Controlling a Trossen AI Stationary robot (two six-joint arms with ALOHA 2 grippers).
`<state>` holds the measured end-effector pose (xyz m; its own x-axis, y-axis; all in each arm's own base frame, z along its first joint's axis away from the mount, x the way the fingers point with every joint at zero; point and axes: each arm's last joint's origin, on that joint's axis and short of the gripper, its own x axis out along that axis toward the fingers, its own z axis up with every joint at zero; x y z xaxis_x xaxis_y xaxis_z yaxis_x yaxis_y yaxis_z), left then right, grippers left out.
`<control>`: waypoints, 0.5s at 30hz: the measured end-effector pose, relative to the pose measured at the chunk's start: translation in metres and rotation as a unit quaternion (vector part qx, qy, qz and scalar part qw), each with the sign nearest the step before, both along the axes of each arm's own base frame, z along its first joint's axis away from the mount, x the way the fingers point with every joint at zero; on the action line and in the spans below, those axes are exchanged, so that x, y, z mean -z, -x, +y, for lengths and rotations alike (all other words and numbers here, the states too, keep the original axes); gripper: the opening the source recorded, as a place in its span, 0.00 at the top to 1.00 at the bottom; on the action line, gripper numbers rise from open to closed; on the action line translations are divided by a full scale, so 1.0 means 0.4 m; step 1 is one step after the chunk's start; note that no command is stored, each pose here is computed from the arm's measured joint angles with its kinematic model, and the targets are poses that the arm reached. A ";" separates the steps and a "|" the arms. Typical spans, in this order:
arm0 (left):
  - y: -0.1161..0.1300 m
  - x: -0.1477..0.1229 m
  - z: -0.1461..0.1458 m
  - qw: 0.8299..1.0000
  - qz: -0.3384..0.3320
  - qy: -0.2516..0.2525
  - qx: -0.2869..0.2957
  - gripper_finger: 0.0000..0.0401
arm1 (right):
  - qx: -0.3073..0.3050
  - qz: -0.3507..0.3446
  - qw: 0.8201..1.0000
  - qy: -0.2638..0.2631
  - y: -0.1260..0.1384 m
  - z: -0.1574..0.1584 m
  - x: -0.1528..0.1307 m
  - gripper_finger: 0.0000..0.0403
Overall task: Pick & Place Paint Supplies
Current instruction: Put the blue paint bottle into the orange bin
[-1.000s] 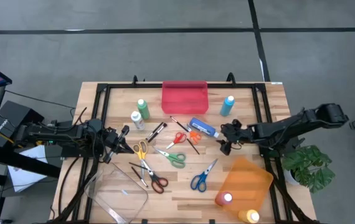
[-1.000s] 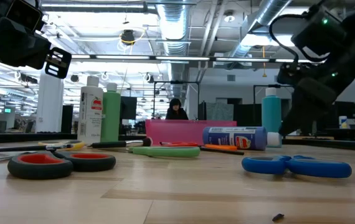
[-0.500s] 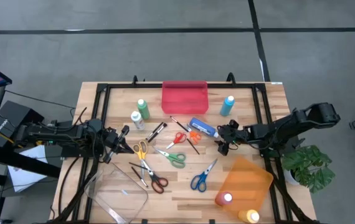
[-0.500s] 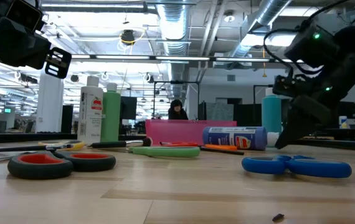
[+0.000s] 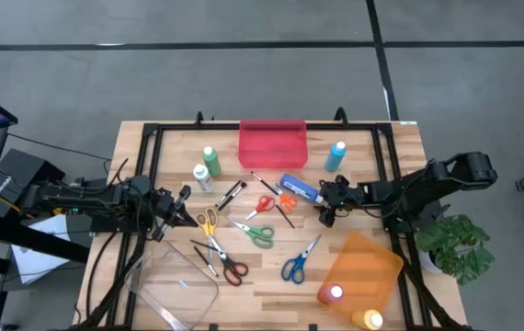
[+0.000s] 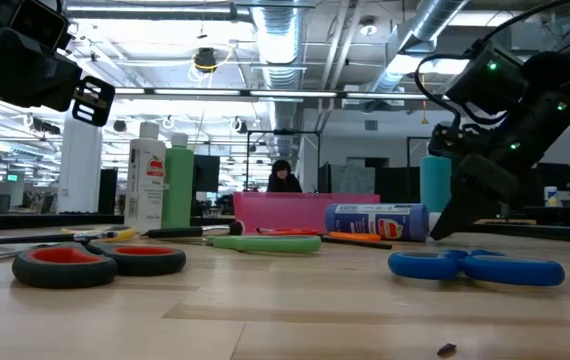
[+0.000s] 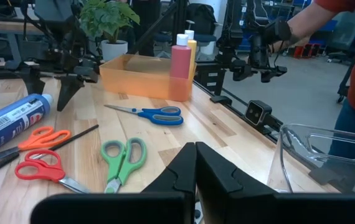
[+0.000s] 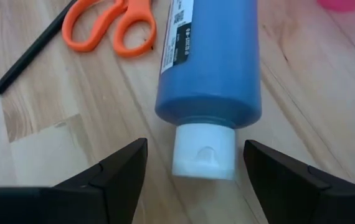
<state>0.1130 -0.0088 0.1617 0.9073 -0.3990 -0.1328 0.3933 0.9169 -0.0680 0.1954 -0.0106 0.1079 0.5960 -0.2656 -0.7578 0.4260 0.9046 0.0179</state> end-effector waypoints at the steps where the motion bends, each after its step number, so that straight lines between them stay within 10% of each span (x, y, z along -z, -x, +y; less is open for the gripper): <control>1: 0.000 0.000 0.000 1.000 0.000 0.000 0.000 1.00 | 0.000 0.001 1.000 0.000 0.000 0.000 0.000 0.36; 15: 0.000 0.000 0.000 1.000 0.000 0.000 0.000 1.00 | -0.008 -0.005 1.000 -0.007 0.000 0.003 -0.004 0.59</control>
